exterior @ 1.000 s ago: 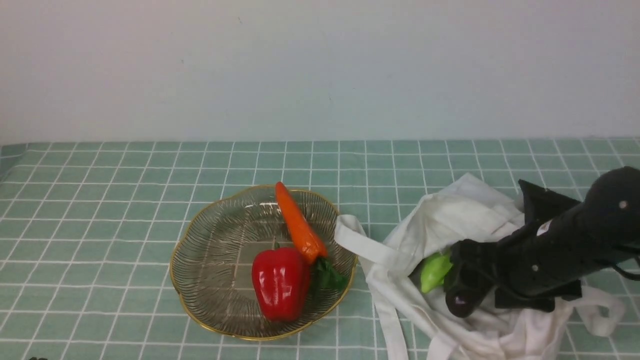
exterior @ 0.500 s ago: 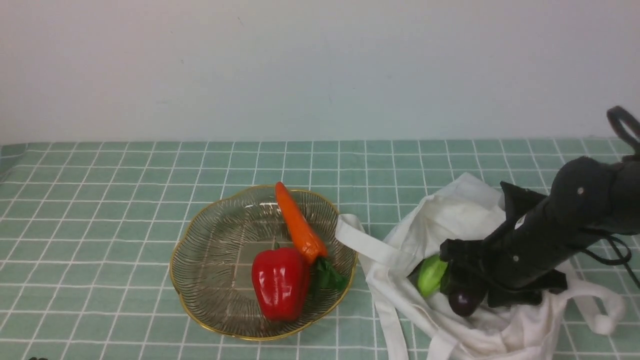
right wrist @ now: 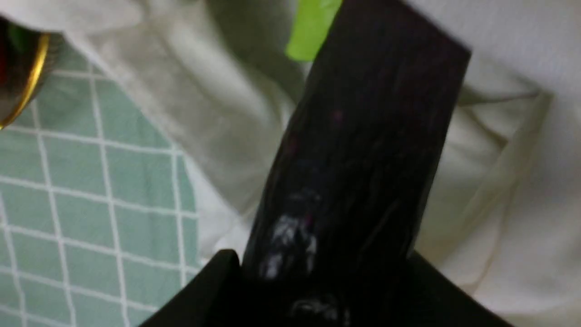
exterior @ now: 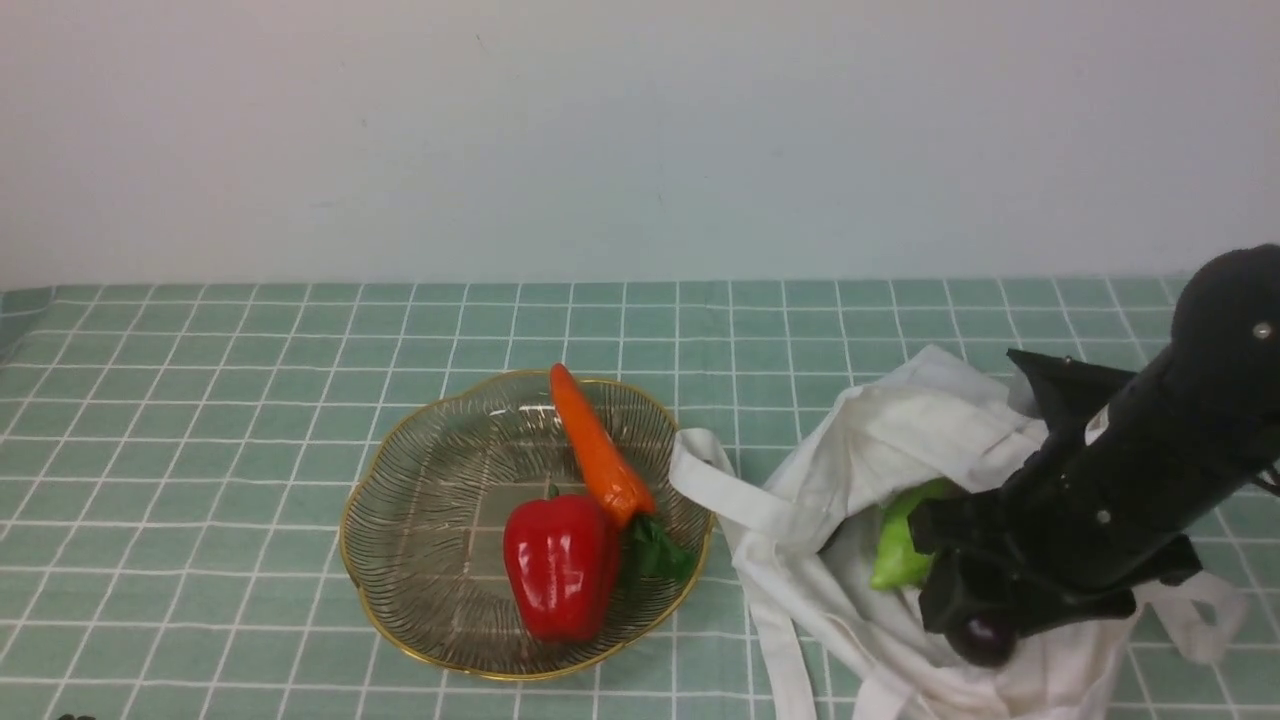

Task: Take vegetables from cloth bag on blue coffee tablecloth place on plate.
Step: 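Take the eggplant out of the bag and place it on the plate with the right gripper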

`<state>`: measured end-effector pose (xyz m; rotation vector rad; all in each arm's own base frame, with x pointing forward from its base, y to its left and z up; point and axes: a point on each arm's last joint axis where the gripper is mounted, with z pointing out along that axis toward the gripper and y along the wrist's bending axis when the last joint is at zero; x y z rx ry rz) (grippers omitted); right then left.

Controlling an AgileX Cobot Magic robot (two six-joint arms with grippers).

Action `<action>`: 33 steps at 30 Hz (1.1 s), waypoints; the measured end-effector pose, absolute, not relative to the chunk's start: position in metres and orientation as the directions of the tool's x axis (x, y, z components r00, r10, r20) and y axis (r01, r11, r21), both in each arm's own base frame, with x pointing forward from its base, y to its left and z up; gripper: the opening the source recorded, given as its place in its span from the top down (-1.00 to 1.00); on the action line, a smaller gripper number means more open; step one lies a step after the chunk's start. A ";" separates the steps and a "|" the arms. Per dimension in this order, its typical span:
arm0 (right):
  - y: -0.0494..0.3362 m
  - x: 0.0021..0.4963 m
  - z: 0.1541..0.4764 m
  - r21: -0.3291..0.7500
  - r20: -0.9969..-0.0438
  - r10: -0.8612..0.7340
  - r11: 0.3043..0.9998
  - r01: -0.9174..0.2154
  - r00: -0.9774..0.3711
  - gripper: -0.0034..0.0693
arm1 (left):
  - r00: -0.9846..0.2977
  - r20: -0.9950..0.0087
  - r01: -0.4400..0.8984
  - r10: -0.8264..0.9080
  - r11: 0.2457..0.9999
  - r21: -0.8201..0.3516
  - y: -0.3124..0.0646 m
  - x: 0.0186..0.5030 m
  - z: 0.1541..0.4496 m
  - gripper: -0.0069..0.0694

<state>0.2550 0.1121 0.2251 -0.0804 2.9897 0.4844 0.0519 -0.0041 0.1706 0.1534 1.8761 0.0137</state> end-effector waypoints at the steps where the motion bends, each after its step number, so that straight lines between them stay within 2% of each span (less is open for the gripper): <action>1: 0.114 0.253 0.226 0.314 -0.115 -0.042 0.946 -0.076 -0.992 -0.13 | -0.298 -0.948 0.099 0.113 0.991 0.087 -0.004 0.052 0.171 0.84; 6: 0.147 0.225 0.249 0.393 -0.160 -0.158 0.895 -0.210 -0.974 -0.13 | -0.298 -0.948 0.099 0.113 0.991 0.087 -0.004 0.052 0.171 0.84; 8: 0.168 0.217 0.255 0.433 -0.239 -0.202 0.853 -0.291 -0.950 -0.13 | -0.298 -0.948 0.099 0.113 0.991 0.087 -0.004 0.052 0.171 0.84; 9: 0.185 0.215 0.259 0.446 -0.319 -0.238 0.816 -0.366 -0.918 -0.13 | -0.298 -0.948 0.099 0.113 0.991 0.087 -0.004 0.052 0.171 0.84; 10: 0.187 0.215 0.259 0.449 -0.328 -0.241 0.811 -0.375 -0.914 -0.13 | -0.298 -0.948 0.099 0.113 0.991 0.087 -0.004 0.052 0.171 0.84; 12: 0.212 0.220 0.262 0.438 -0.427 -0.289 0.763 -0.476 -0.857 -0.13 | -0.298 -0.948 0.099 0.113 0.991 0.087 -0.004 0.052 0.171 0.84; 13: 0.222 0.224 0.262 0.438 -0.447 -0.300 0.748 -0.499 -0.843 -0.13 | -0.298 -0.948 0.099 0.113 0.991 0.087 -0.004 0.052 0.171 0.84; 21: 0.293 0.271 0.246 0.437 -0.440 -0.389 0.694 -0.572 -0.809 -0.13 | -0.298 -0.948 0.099 0.113 0.991 0.087 -0.004 0.052 0.171 0.84; 24: 0.318 0.296 0.222 0.436 -0.415 -0.409 0.695 -0.572 -0.813 -0.13 | -0.298 -0.948 0.099 0.113 0.991 0.087 -0.004 0.052 0.171 0.84; 31: 0.345 0.319 0.194 0.449 -0.353 -0.460 0.681 -0.579 -0.815 -0.13 | -0.298 -0.948 0.099 0.113 0.991 0.087 -0.004 0.052 0.171 0.84; 33: 0.349 0.321 0.191 0.455 -0.342 -0.462 0.680 -0.574 -0.818 -0.21 | -0.298 -0.948 0.099 0.113 0.991 0.087 -0.004 0.052 0.171 0.84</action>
